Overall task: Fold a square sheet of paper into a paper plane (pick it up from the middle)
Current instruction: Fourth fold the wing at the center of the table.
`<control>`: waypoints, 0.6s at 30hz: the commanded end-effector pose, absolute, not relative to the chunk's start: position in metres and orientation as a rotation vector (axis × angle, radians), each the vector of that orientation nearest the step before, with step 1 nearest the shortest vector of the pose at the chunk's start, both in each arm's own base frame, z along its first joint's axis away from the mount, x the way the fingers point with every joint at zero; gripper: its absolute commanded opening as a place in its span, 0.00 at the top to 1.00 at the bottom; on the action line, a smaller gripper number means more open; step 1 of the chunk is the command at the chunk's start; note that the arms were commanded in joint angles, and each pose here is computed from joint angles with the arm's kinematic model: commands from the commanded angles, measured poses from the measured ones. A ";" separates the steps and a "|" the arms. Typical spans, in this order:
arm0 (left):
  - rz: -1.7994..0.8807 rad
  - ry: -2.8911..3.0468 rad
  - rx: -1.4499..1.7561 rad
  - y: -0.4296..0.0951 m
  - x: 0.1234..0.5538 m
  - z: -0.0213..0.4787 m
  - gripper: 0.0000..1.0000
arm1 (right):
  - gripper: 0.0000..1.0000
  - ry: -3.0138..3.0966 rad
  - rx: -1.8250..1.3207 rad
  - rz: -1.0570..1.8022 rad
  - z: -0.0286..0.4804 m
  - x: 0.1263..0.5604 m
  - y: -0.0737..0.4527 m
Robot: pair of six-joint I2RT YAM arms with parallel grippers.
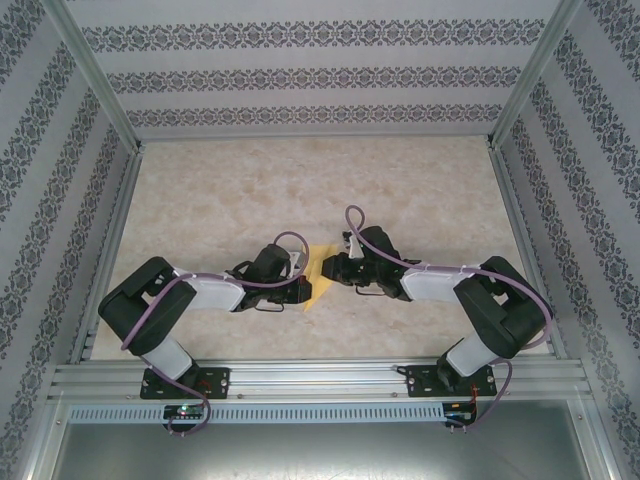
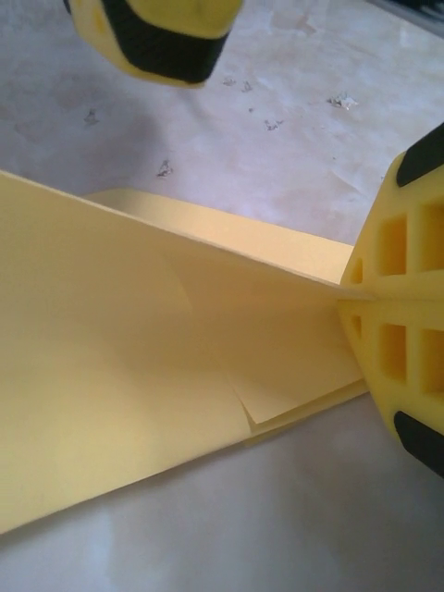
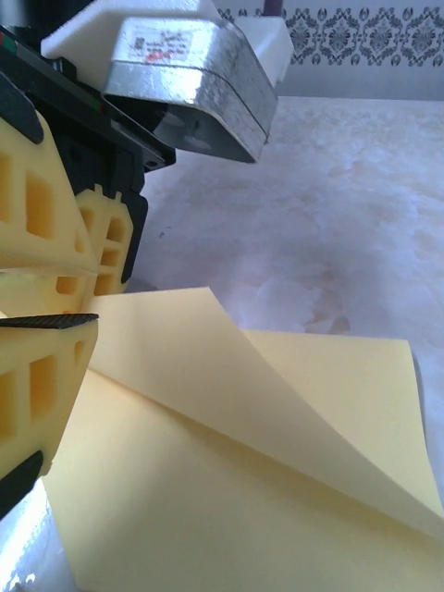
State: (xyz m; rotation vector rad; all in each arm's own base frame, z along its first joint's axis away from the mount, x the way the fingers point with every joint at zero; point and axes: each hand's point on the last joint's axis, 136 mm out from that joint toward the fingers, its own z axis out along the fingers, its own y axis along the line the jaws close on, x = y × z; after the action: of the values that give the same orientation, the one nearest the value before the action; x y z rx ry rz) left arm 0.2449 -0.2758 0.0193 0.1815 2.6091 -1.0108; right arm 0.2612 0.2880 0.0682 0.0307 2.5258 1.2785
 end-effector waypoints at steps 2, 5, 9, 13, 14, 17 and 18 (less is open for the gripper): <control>-1.089 2.628 0.120 -0.273 0.242 0.014 0.97 | 0.80 2.518 -0.012 1.270 0.072 0.265 0.295; -1.129 2.624 0.080 -0.271 0.243 0.015 0.97 | 0.81 2.537 -0.037 1.261 0.071 0.270 0.302; -1.153 2.613 -0.012 -0.259 0.241 0.013 0.97 | 0.81 2.543 -0.025 1.242 0.068 0.279 0.304; -1.162 2.620 -0.063 -0.253 0.242 0.011 0.97 | 0.81 2.545 -0.066 1.296 0.069 0.280 0.319; -1.168 2.622 -0.072 -0.253 0.242 0.011 0.97 | 0.81 2.548 -0.071 1.301 0.069 0.280 0.321; -1.167 2.632 -0.135 -0.248 0.240 0.006 0.97 | 0.81 2.563 -0.077 1.312 0.064 0.280 0.326; -1.155 2.646 -0.153 -0.246 0.240 0.003 0.97 | 0.81 2.561 -0.084 1.327 0.064 0.280 0.328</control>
State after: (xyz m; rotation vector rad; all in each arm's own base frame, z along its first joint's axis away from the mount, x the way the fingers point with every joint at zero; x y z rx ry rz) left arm 0.2462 -0.2616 0.0203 -0.0358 2.5800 -1.2008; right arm 0.2808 0.3180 0.0609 -0.0267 2.5719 1.2862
